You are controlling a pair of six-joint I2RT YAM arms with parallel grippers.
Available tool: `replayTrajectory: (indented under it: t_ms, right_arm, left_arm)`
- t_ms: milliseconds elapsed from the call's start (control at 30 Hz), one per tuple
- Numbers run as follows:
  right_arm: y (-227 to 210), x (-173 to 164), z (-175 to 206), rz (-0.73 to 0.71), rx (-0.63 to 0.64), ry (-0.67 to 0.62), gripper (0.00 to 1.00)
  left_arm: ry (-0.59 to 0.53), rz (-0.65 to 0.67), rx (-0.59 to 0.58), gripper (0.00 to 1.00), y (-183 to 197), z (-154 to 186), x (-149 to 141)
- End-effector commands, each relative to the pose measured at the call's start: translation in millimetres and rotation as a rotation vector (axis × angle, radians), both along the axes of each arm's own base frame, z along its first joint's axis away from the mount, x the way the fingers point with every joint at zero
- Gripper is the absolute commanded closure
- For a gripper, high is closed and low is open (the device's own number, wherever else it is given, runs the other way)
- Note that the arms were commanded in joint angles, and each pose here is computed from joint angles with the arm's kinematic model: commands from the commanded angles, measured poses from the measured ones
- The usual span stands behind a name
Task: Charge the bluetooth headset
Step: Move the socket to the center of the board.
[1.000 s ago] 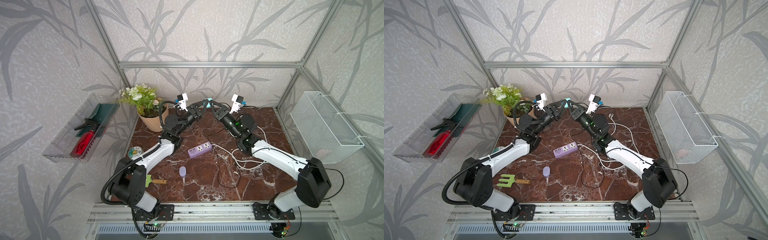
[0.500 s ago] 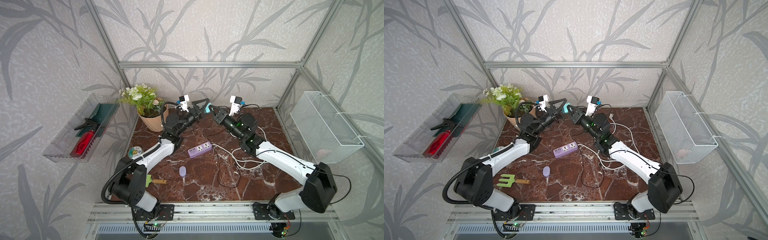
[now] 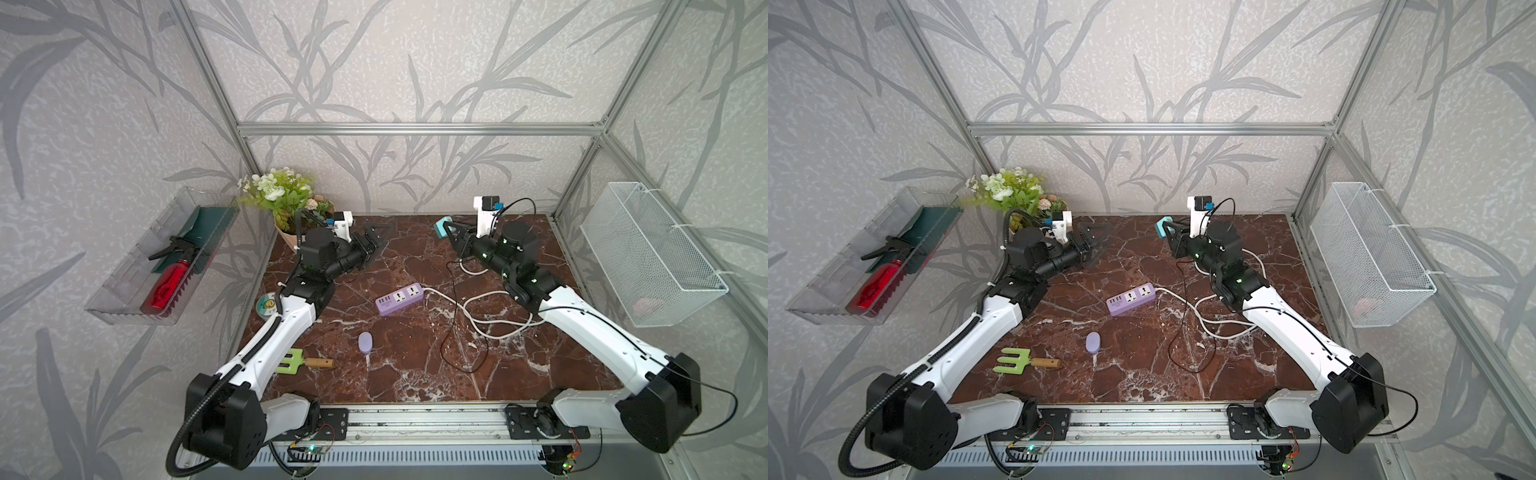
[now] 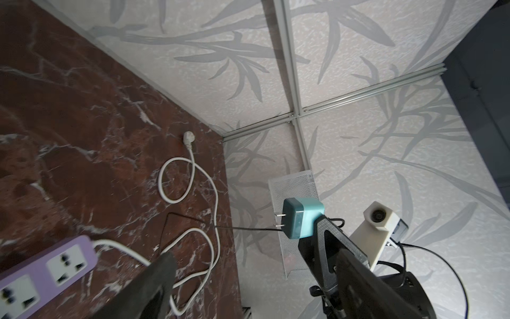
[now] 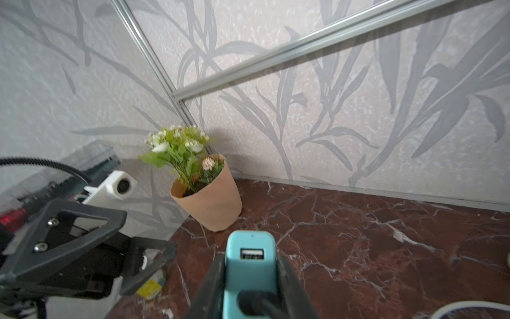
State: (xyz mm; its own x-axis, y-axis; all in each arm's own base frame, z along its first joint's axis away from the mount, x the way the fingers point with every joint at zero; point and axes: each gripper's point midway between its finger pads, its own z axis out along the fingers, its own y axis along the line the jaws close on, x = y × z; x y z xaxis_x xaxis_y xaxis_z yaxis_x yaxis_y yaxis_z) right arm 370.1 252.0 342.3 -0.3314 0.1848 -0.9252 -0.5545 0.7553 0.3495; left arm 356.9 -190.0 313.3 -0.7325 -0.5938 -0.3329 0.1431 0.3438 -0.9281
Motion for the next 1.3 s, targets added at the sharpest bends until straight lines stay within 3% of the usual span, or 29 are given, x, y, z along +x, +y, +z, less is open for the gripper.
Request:
replayTrajectory:
  t_ms: [0,200,300,400,633,667,700,767,867,1267]
  right_arm:
    - [18,-13,-45,0.171,-0.204,0.036,1.0]
    - [61,-29,-112,0.546,-0.364,0.112,1.0]
    - [73,-24,-130,0.642,-0.418,0.072,1.0]
    - [79,-20,-132,0.69,-0.452,-0.008,1.0]
    - [84,-8,-161,0.765,-0.573,-0.025,1.0]
    - [85,-8,-163,0.773,-0.577,-0.028,1.0]
    - [87,-8,-167,0.785,-0.578,-0.029,1.0]
    - [88,-9,-175,0.803,-0.587,-0.023,1.0]
    - [88,-7,-187,0.815,-0.601,-0.004,1.0]
    - [95,7,-190,0.798,-0.607,-0.024,1.0]
  left_arm:
    - [0.162,-0.002,0.138,0.11,14,-55,-16]
    - [0.251,-0.073,0.12,0.16,6,-84,-15]
    - [0.297,-0.116,0.112,0.2,1,-97,-16]
    - [0.351,-0.13,0.142,0.25,2,-114,-22]
    - [0.549,-0.112,0.265,0.28,16,-169,-40]
    - [0.572,-0.117,0.265,0.31,15,-175,-41]
    - [0.592,-0.127,0.257,0.43,13,-180,-42]
    - [0.637,-0.138,0.242,0.78,11,-191,-43]
    - [0.682,-0.154,0.229,0.94,4,-203,-46]
    - [0.891,-0.239,0.346,1.0,-15,-266,-92]
